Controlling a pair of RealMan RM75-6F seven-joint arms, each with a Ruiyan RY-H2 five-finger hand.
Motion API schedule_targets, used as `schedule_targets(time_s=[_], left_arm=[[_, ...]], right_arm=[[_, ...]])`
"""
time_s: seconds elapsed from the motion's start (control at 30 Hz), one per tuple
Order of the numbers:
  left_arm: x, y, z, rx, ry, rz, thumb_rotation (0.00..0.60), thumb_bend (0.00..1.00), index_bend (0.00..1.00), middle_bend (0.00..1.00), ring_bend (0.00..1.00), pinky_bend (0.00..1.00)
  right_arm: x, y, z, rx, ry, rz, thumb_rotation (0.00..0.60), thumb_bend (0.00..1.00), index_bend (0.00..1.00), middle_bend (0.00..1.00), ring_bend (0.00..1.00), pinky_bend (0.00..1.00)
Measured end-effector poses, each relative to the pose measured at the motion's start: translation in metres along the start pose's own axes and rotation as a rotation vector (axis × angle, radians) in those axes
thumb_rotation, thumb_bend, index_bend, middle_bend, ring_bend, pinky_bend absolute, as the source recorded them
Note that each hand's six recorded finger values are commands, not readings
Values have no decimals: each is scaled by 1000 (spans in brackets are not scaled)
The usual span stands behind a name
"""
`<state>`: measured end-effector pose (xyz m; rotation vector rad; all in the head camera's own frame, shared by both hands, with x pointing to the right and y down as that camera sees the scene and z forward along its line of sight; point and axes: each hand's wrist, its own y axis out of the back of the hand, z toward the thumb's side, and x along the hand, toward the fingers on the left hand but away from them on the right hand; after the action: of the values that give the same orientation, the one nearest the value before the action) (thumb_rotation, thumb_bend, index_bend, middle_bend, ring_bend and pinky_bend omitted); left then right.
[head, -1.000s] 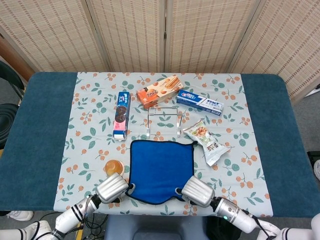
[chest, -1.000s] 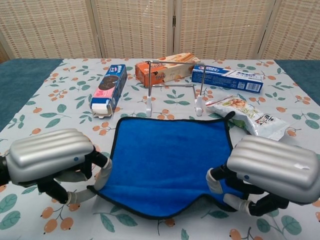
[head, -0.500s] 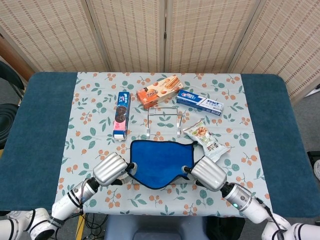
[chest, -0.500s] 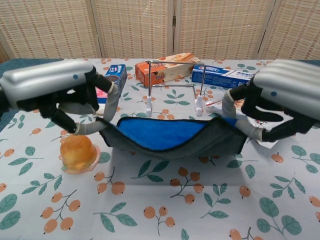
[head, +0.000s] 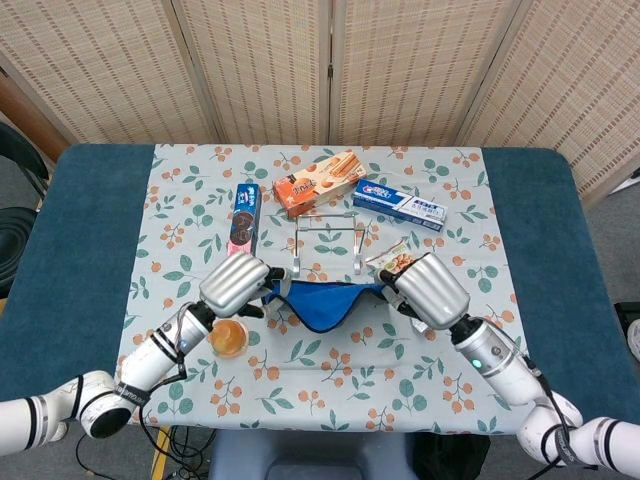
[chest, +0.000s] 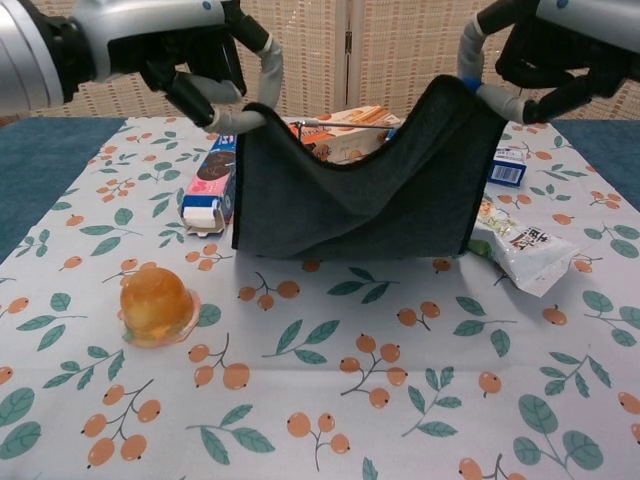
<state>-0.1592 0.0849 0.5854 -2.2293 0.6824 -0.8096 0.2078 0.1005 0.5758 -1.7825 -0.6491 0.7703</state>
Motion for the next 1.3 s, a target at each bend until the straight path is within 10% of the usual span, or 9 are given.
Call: schedule_targets(time_s=[1.3], left_arm=[[123,62,-35,74,307,109,600,467,622,1000,962,1000]], right_arm=[[-88,25,-80,110,-246,3,600,537,763,925,921,1000]])
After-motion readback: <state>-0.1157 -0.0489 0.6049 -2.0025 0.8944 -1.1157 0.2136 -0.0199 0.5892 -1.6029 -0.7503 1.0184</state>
